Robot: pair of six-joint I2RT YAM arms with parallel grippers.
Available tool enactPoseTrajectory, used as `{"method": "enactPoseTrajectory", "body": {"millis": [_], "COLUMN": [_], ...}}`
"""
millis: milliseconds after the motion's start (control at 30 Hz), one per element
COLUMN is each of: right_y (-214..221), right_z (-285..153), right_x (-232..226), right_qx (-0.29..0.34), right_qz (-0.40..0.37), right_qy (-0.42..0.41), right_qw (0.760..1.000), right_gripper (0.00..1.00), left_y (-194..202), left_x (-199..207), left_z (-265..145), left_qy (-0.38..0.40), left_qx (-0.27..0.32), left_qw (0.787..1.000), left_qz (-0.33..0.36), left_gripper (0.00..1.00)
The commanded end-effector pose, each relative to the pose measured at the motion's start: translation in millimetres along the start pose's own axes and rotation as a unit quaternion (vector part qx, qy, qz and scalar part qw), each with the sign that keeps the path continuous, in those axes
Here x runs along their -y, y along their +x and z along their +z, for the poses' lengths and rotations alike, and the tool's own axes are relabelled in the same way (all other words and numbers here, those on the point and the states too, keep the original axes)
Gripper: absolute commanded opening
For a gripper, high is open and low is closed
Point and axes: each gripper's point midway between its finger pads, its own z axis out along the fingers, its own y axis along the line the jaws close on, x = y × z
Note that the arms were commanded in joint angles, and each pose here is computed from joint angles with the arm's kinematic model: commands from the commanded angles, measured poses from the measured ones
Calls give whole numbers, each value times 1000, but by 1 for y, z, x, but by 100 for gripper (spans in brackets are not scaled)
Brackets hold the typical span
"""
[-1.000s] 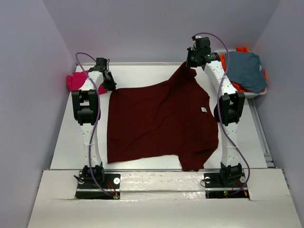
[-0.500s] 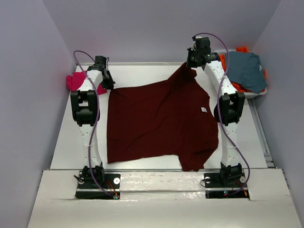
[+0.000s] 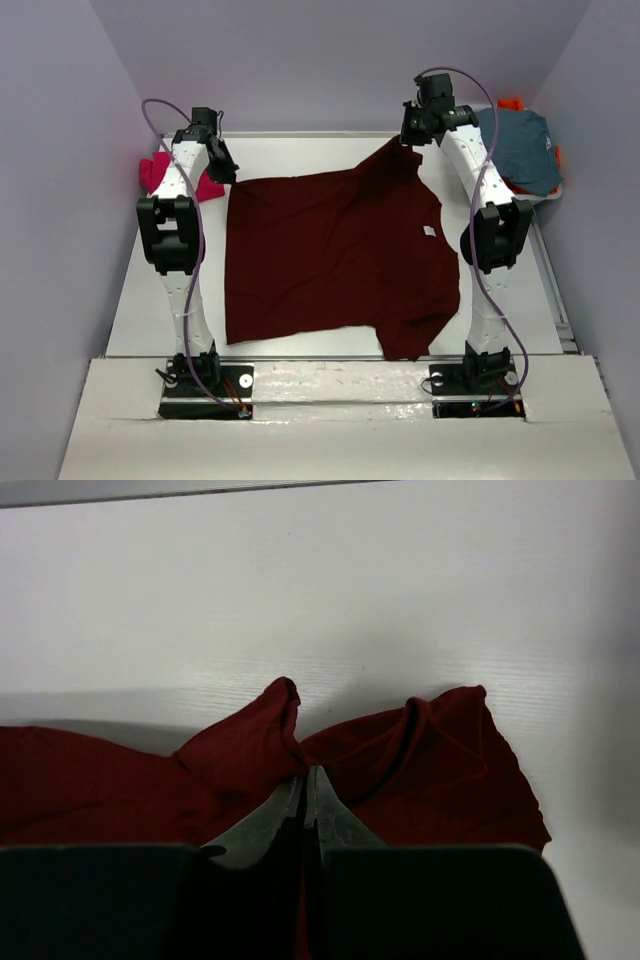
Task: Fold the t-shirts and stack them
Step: Fold the tshirt
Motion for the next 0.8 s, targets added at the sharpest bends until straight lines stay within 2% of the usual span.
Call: {"method": "enactPoseTrajectory", "body": {"millis": [0,167,333,767], "right_y": [-9,7,41,97], "right_z": [-40,-50,-58,-82], "right_x": [-6,-6,-7,9], "right_qx": [3,-30,-100,-191], "right_qz": [6,16,32,59], "right_qy": [0,0,-5,36], "right_qw": [1000,999,994,979], "right_gripper": [7,7,7,7], "left_y": [4,23,45,69], "left_x": [7,7,7,-3], "left_z": [-36,-41,-48,-68], "left_qy": [15,15,30,25], "left_qx": [-4,-26,-47,-49], "left_qw": [1000,1000,998,998], "left_qz": [-6,-8,-21,-29], "left_gripper": [6,6,6,6]}}
